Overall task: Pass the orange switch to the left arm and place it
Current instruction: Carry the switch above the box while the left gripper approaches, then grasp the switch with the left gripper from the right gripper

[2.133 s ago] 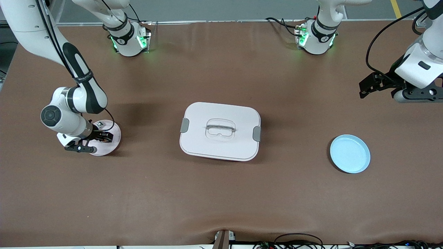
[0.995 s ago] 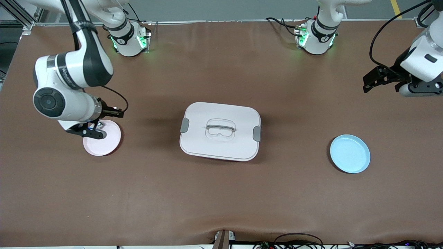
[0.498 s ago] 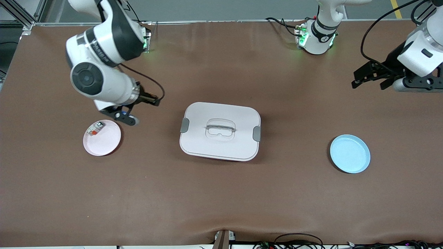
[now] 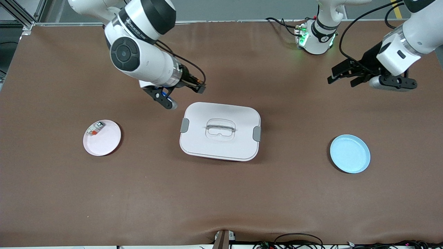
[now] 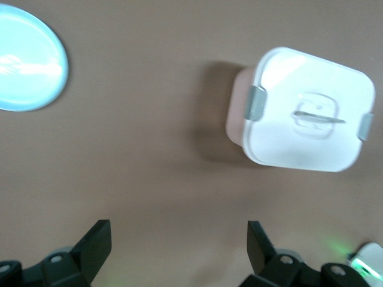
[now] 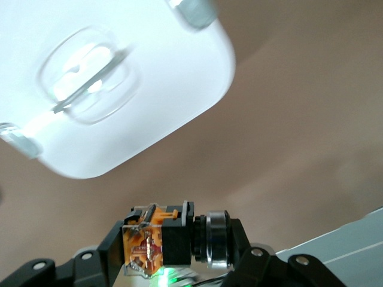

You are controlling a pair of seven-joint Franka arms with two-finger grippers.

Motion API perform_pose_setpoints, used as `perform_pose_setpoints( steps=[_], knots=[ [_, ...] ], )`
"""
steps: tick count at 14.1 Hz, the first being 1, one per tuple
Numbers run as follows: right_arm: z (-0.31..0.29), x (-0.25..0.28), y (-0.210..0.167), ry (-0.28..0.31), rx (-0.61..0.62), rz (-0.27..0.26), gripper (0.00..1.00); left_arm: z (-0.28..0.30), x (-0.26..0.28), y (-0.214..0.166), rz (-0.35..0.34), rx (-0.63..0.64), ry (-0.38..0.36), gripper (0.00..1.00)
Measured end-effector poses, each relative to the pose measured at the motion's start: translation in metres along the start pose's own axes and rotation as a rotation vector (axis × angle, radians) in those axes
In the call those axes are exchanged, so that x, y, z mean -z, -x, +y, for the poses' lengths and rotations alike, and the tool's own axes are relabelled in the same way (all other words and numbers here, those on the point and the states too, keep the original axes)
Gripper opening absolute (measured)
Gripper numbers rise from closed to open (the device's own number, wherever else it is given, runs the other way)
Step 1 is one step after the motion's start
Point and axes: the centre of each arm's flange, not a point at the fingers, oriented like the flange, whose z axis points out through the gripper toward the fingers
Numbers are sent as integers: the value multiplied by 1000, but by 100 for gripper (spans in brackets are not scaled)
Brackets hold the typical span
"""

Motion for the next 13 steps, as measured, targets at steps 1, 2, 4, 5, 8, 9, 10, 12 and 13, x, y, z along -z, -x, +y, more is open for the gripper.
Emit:
perform_pose_setpoints(
  steps=[1, 2, 4, 5, 8, 9, 10, 12, 13],
  knots=[
    [-9, -8, 6, -38, -32, -11, 72, 4, -7, 2, -12, 8, 44, 100],
    [-18, -15, 14, -71, -58, -15, 72, 8, -14, 4, -12, 16, 79, 100],
    [-33, -27, 34, -119, -107, -25, 72, 18, -26, 10, -5, 8, 96, 100],
    [-40, -32, 44, -137, -129, -41, 72, 25, -30, 15, 2, -3, 96, 100],
    [-59, -37, 60, -205, -189, -82, 72, 50, -40, 22, 29, -33, 122, 95],
    [-63, -38, 62, -231, -208, -90, 72, 57, -44, 24, 29, -35, 141, 95],
    [-66, -39, 64, -251, -227, -103, 72, 60, -47, 26, 24, -31, 160, 89],
    [-72, -42, 69, -288, -258, -130, 72, 63, -53, 27, 16, -10, 210, 84],
    [-74, -45, 72, -303, -272, -140, 72, 65, -57, 27, 23, 3, 237, 84]
  ],
)
